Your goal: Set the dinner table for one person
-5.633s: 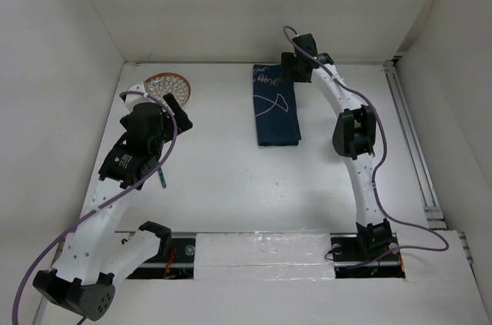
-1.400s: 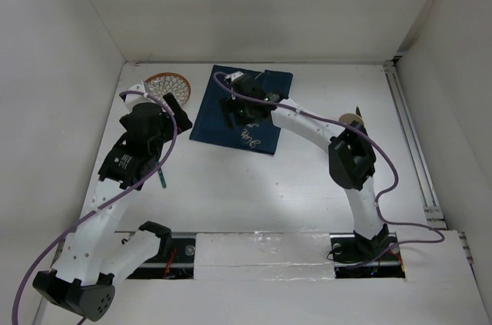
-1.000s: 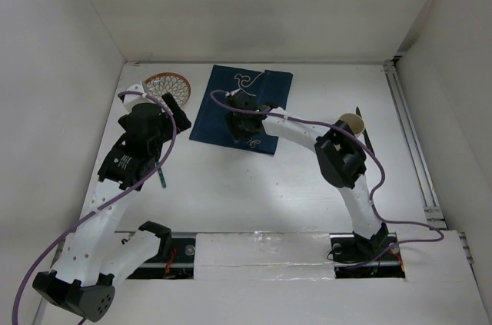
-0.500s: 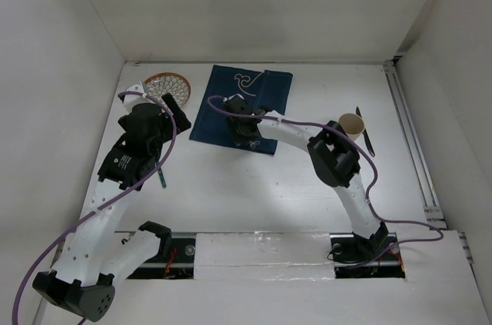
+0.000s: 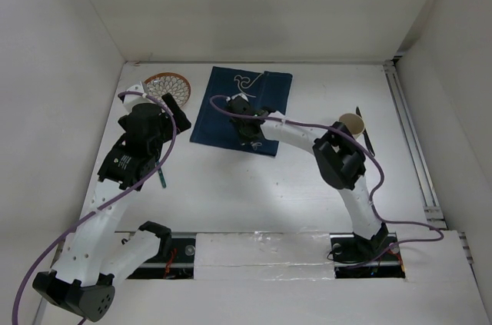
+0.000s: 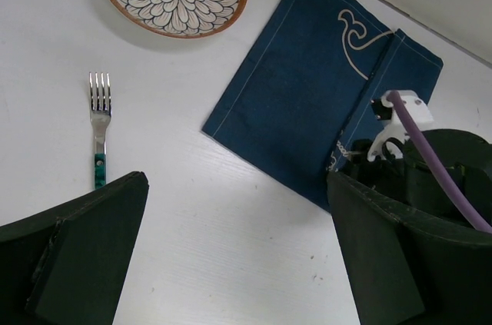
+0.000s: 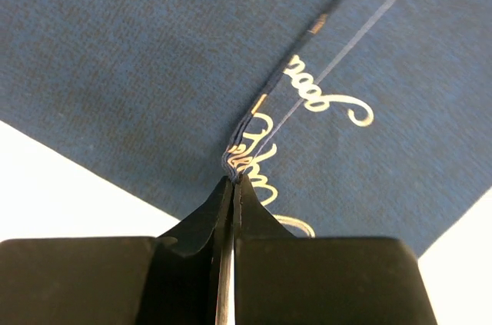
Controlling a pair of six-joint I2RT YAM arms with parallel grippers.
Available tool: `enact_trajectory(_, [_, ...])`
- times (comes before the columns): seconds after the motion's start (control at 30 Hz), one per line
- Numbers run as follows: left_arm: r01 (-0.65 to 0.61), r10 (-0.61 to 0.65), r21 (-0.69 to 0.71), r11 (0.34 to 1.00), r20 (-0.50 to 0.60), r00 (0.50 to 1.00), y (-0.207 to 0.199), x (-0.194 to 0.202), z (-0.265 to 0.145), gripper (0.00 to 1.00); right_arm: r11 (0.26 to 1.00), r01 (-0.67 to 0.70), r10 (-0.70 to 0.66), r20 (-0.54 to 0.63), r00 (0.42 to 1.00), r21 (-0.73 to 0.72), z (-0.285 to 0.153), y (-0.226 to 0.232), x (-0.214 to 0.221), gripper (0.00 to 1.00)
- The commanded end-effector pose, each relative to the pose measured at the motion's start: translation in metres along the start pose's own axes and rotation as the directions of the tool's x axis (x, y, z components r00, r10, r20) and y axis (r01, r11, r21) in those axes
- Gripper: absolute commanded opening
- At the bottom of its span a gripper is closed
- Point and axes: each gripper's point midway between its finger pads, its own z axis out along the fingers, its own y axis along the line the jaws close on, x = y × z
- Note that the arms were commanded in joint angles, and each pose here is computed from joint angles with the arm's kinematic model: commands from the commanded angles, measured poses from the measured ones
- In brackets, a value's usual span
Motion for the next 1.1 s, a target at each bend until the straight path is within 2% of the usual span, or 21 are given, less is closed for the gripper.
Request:
enact_trajectory(0.0, [0.018,-0.019,0.01,1.0,0.024,1.0,-0.001,-0.006,-0.004,1.0,0.998,-0.069,0.069,0.12,0.99,-0.003,-0.047,-0.015,-0.036,0.0])
enact_trajectory(0.27, [0.018,-0.019,0.017,1.0,0.018,1.0,-0.002,-0.005,-0.004,1.0,0.952,-0.286,0.264,0.184,0.947,0.109,-0.067,-0.109,-0.021,0.0])
enact_trajectory(0.4, [0.018,-0.018,0.035,0.999,0.006,1.0,-0.005,-0.003,-0.005,1.0,0.889,-0.422,0.381,0.223,0.897,0.179,-0.077,-0.155,0.002,0.0])
enact_trajectory(0.5, [0.032,-0.032,0.067,0.997,-0.007,0.999,-0.012,-0.002,-0.005,1.0,0.807,-0.528,0.469,0.255,0.846,0.267,-0.088,-0.193,0.025,0.04])
enact_trajectory(0.57, [0.047,-0.045,0.106,0.993,-0.022,0.999,-0.02,-0.001,-0.007,1.0,0.758,-0.587,0.517,0.287,0.807,0.283,-0.1,-0.207,0.035,0.05])
enact_trajectory(0.77, [0.089,-0.076,0.135,0.987,-0.096,0.992,-0.031,0.015,0.001,1.0,0.733,-0.624,0.531,0.347,0.773,0.27,-0.124,-0.215,0.037,0.1])
enact_trajectory(0.8, [0.118,-0.1,0.143,0.983,-0.129,0.987,-0.036,0.022,0.005,1.0,0.733,-0.624,0.531,0.346,0.773,0.27,-0.124,-0.215,0.037,0.15])
enact_trajectory(0.87, [0.152,-0.122,0.153,0.976,-0.19,0.974,-0.04,0.043,0.013,1.0,0.723,-0.623,0.53,0.338,0.777,0.298,-0.128,-0.218,0.042,0.39])
enact_trajectory(0.9, [0.182,-0.144,0.192,0.964,-0.194,0.97,-0.05,0.045,0.019,1.0,0.716,-0.63,0.533,0.348,0.771,0.3,-0.131,-0.217,0.039,0.54])
enact_trajectory(0.93, [0.205,-0.149,0.222,0.953,-0.244,0.958,-0.059,0.057,0.024,1.0,0.71,-0.637,0.538,0.353,0.766,0.3,-0.133,-0.215,0.037,0.75])
enact_trajectory(1.0, [0.242,-0.177,0.23,0.942,-0.272,0.946,-0.069,0.069,0.037,1.0,0.717,-0.63,0.527,0.361,0.77,0.297,-0.137,-0.211,0.033,0.79])
enact_trajectory(1.07, [0.207,-0.147,0.181,0.961,-0.3,0.943,-0.076,0.086,0.053,1.0,0.731,-0.618,0.506,0.378,0.775,0.29,-0.145,-0.201,0.018,0.8])
